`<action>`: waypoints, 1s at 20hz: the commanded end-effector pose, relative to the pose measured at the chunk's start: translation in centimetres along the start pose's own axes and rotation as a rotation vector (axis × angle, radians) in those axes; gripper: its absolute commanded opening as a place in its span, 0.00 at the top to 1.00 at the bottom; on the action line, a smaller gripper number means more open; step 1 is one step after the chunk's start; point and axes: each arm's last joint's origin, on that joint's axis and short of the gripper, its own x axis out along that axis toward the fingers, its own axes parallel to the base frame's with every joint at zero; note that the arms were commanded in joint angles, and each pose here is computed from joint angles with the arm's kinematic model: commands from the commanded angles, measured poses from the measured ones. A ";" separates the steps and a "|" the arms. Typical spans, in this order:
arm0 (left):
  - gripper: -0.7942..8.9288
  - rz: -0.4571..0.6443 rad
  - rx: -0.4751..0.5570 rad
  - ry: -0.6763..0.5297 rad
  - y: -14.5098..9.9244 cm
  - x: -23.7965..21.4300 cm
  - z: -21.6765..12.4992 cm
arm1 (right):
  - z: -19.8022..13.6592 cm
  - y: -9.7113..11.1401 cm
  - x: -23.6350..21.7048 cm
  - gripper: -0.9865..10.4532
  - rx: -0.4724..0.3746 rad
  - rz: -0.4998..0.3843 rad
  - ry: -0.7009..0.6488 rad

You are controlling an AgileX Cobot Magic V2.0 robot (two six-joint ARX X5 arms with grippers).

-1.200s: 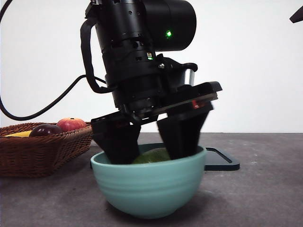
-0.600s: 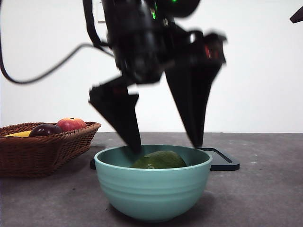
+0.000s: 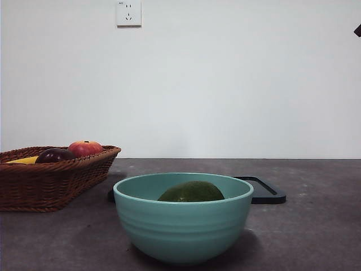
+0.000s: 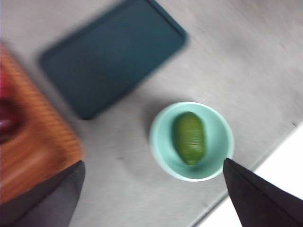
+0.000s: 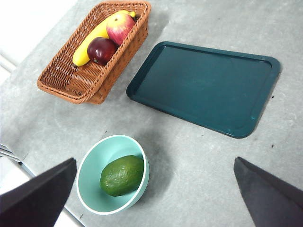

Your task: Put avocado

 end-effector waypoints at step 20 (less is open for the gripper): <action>0.37 -0.119 -0.165 -0.372 5.4 -6.5 -15.9 | -0.5 0.1 0.7 0.25 0.080 -0.004 0.120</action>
